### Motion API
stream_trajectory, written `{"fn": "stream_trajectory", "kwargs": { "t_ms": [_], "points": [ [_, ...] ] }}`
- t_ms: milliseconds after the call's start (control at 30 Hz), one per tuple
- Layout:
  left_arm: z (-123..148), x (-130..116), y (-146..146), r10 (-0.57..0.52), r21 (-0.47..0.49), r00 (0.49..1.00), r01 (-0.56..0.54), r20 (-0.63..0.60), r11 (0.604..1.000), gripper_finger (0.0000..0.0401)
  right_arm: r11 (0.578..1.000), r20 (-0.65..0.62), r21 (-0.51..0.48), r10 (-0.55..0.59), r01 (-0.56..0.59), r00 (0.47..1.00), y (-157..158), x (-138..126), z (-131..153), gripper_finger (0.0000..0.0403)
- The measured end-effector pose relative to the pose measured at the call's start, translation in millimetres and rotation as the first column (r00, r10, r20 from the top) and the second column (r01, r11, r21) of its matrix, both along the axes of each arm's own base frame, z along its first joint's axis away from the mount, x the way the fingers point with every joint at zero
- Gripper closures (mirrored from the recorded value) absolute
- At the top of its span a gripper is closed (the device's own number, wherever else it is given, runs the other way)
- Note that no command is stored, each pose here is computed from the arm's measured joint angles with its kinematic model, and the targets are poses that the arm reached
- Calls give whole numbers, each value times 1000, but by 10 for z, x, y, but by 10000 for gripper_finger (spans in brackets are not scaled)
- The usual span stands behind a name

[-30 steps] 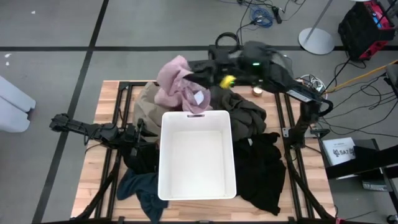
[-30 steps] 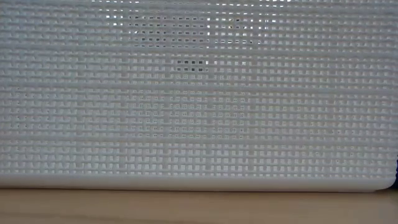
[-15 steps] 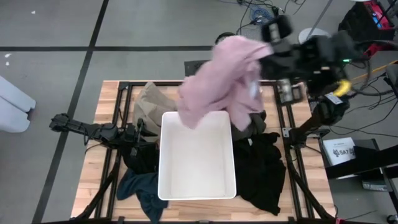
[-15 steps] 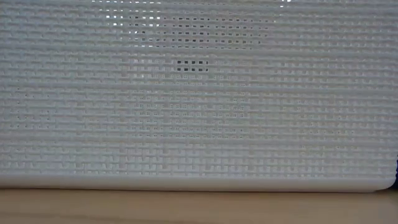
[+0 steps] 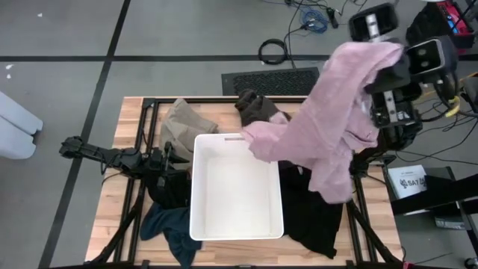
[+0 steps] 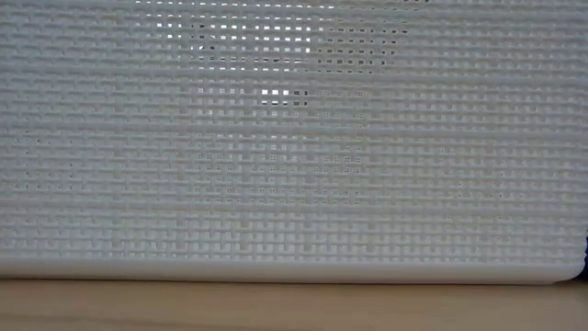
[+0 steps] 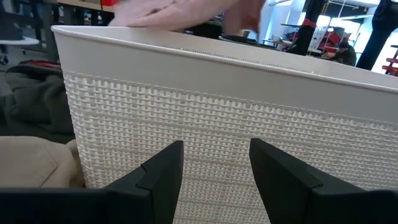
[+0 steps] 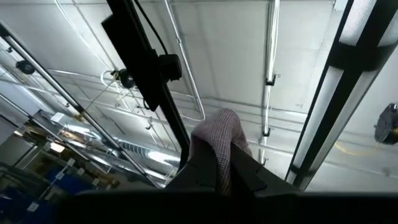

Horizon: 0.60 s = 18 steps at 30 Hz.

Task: Sort clothes
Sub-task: Put the pink shirt into the white laundry bin

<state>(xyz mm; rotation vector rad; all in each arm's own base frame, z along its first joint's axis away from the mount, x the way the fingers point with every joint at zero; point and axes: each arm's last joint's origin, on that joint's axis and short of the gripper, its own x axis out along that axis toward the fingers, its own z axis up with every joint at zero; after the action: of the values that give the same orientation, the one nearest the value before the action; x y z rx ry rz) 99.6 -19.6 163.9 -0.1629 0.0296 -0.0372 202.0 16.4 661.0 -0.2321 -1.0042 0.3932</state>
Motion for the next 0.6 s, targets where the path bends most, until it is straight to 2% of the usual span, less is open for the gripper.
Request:
{"fn": "stream_trajectory", "kwargs": {
  "t_ms": [200, 433, 533, 600],
  "points": [
    [0, 0, 1, 2, 1, 1000, -2, 0, 1000, 208, 996, -159, 56, 76, -68, 984, 12, 577, -227, 403],
    [1, 0, 1, 2, -1, 1000, -2, 0, 1000, 208, 983, -326, 133, 163, -125, 931, 59, 1262, -595, 403],
    [0, 0, 1, 2, -5, 1000, -2, 0, 1000, 208, 980, -450, 160, 182, -121, 874, 77, 1447, -752, 403],
    [0, 0, 1, 2, -6, 1000, -2, 0, 1000, 208, 980, -559, 170, 180, -101, 809, 80, 1536, -869, 403]
  ]
}}
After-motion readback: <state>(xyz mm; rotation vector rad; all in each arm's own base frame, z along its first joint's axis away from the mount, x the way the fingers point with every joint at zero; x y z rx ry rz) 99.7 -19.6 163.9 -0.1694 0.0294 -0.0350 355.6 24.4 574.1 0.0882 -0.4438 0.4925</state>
